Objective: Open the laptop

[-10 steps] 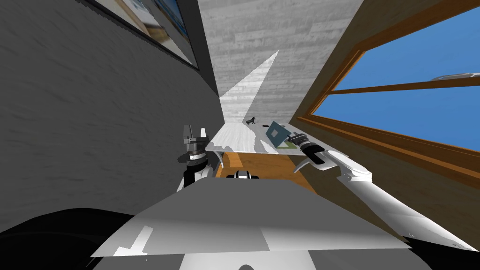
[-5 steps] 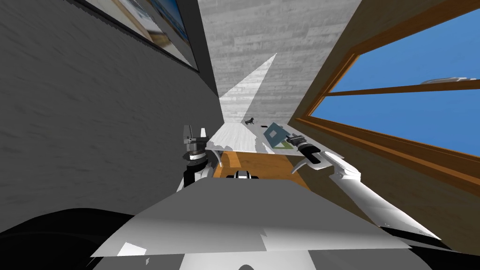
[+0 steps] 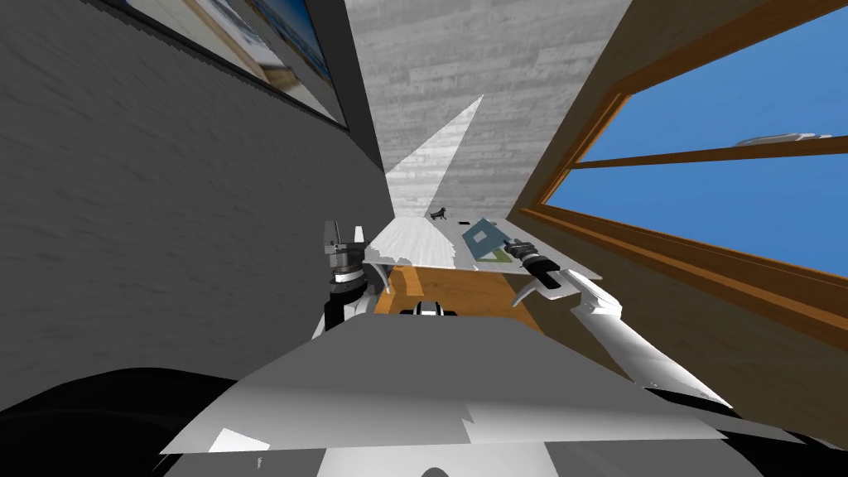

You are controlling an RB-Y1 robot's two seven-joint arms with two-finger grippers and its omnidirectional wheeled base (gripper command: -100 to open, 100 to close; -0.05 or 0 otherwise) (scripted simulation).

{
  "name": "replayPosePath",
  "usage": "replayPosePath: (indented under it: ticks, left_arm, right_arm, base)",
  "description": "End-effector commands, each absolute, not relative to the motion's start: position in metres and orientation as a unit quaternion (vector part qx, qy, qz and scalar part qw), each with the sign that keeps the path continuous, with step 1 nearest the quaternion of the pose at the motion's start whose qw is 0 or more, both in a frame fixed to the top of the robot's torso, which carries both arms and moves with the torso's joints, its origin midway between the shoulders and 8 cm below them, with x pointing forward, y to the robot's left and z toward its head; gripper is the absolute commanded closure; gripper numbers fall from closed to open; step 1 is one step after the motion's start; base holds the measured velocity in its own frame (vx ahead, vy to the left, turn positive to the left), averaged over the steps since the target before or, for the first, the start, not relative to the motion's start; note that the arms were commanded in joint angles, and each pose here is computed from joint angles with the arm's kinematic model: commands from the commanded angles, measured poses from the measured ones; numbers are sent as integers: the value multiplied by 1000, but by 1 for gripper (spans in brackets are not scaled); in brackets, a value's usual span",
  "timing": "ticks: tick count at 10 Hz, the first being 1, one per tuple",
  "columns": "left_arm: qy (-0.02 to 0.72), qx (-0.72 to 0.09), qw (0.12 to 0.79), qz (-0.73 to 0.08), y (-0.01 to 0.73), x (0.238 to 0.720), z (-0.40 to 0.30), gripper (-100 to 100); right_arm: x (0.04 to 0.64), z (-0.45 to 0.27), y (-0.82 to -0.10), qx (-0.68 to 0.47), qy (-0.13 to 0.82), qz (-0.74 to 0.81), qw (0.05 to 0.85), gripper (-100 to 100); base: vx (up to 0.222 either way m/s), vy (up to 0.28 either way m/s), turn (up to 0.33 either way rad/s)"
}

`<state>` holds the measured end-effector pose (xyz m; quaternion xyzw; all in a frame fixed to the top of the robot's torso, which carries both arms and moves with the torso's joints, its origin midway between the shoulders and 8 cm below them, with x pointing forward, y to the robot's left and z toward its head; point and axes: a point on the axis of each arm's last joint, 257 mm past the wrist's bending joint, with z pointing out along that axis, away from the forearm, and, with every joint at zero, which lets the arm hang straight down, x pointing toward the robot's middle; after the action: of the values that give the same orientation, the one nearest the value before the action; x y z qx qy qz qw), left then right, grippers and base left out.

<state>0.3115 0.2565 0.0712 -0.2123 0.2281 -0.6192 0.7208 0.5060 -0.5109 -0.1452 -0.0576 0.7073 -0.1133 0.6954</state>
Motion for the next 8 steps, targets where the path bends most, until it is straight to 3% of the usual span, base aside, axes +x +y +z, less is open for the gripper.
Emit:
replayPosePath:
  ticks: [1, 8]
  left_arm:
    - [228, -212, 721, -619, 256, 311, 71, 0]
    - [228, -212, 721, -619, 256, 312, 71, 0]
  right_arm:
    - [506, -175, -503, -14, 714, -70, 696, 100]
    - [505, -223, -480, 59, 718, 5, 694, 100]
  base:
    - [-7, -124, 3]
    - [-1, -78, -6]
